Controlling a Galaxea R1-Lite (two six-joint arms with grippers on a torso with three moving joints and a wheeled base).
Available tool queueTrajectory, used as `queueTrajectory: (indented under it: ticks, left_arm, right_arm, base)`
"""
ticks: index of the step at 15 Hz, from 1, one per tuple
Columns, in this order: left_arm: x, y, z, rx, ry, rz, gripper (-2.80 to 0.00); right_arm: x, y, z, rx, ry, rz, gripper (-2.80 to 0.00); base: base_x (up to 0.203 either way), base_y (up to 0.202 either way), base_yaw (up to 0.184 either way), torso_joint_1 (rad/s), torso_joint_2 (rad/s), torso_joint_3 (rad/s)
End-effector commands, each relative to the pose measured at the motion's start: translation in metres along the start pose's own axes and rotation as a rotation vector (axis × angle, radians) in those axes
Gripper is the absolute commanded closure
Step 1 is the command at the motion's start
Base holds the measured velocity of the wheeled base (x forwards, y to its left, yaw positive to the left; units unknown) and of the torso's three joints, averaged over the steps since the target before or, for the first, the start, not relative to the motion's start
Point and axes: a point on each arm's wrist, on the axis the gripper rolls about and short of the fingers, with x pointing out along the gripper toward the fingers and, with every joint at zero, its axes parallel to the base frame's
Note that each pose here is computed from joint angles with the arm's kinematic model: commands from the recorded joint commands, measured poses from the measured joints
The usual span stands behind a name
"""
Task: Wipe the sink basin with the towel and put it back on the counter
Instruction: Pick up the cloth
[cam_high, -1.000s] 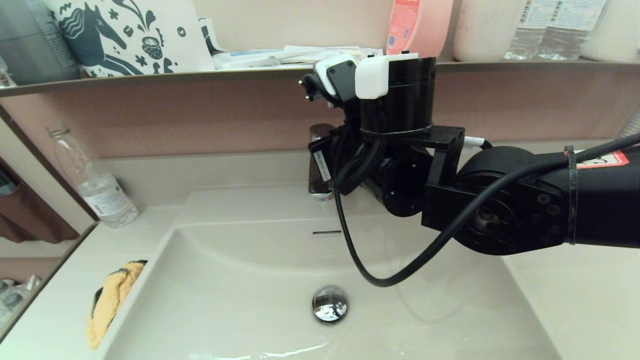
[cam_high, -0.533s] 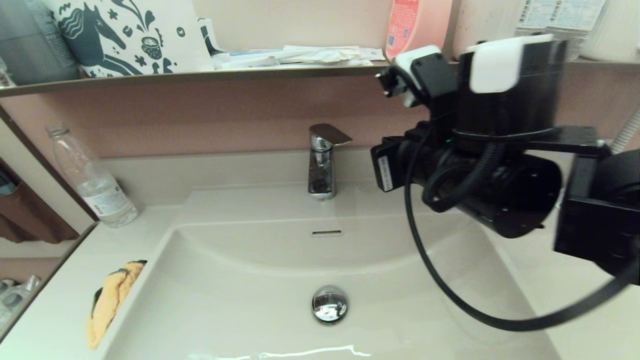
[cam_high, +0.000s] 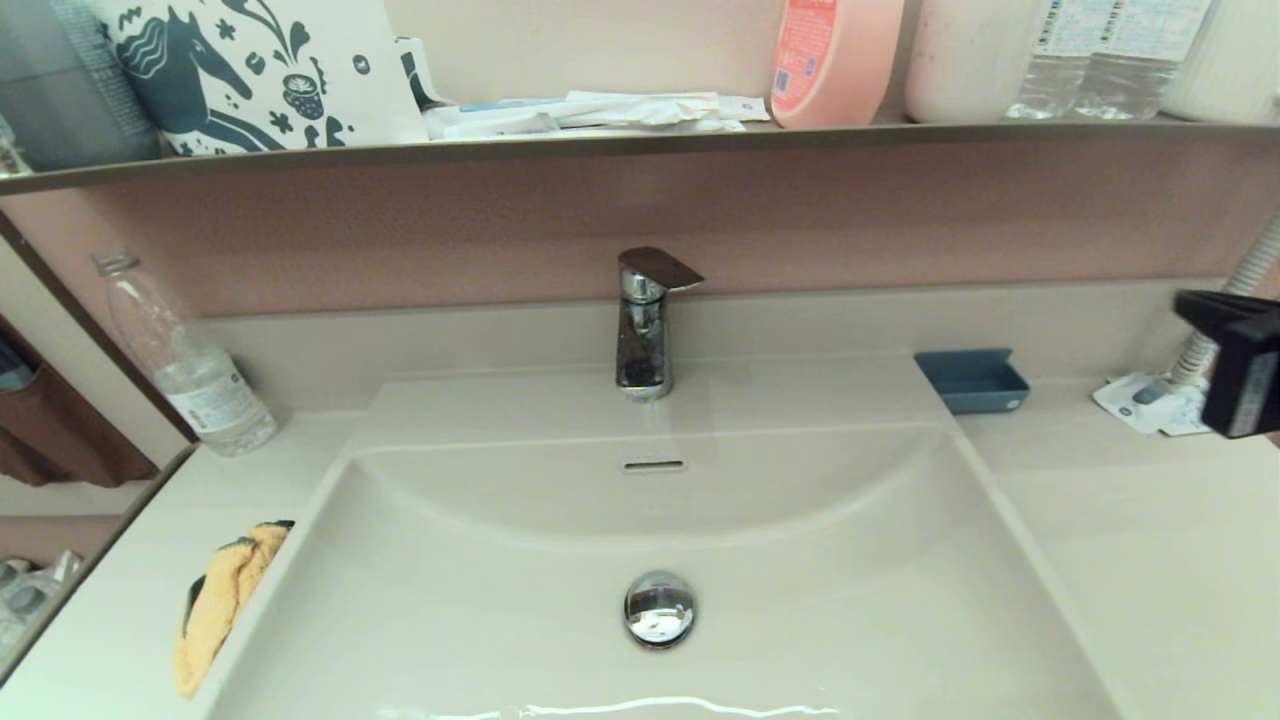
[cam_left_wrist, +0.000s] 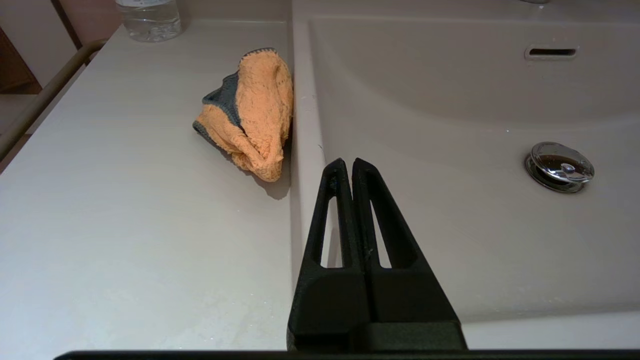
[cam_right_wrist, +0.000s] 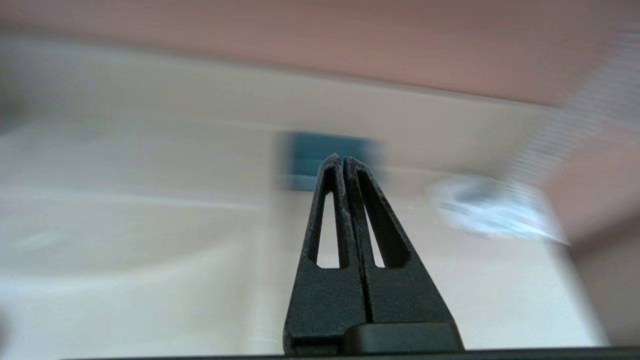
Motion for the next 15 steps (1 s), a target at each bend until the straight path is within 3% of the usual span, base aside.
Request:
queueTrajectory:
  ticks: [1, 4, 7, 11, 15]
  left_arm:
    - [0.000, 0.000, 0.000, 0.000, 0.001, 0.001, 0.00]
    - [0.000, 0.000, 0.000, 0.000, 0.001, 0.001, 0.00]
    - [0.000, 0.000, 0.000, 0.000, 0.001, 0.001, 0.00]
    - [0.000, 0.000, 0.000, 0.000, 0.001, 0.001, 0.00]
    - [0.000, 0.000, 0.000, 0.000, 0.001, 0.001, 0.00]
  right_arm:
    - [-0.044, -0.041, 0.003, 0.066, -0.106, -0.129, 0.00]
    - [-0.095, -0.075, 0.001, 0.107, -0.219, -0.346, 0.00]
    - [-0.146, -0.085, -0.013, 0.112, -0.259, -0.482, 0.00]
    - [-0.197, -0.082, -0.056, 0.111, -0.274, -0.505, 0.00]
    - [-0.199, -0.070, -0.114, 0.073, -0.182, -0.415, 0.00]
  base:
    - [0.000, 0.000, 0.000, 0.000, 0.00, 0.000]
    - [0.000, 0.000, 0.000, 0.000, 0.00, 0.000]
    - [0.000, 0.000, 0.000, 0.000, 0.00, 0.000]
    - [0.000, 0.000, 0.000, 0.000, 0.00, 0.000]
    - [0.000, 0.000, 0.000, 0.000, 0.00, 0.000]
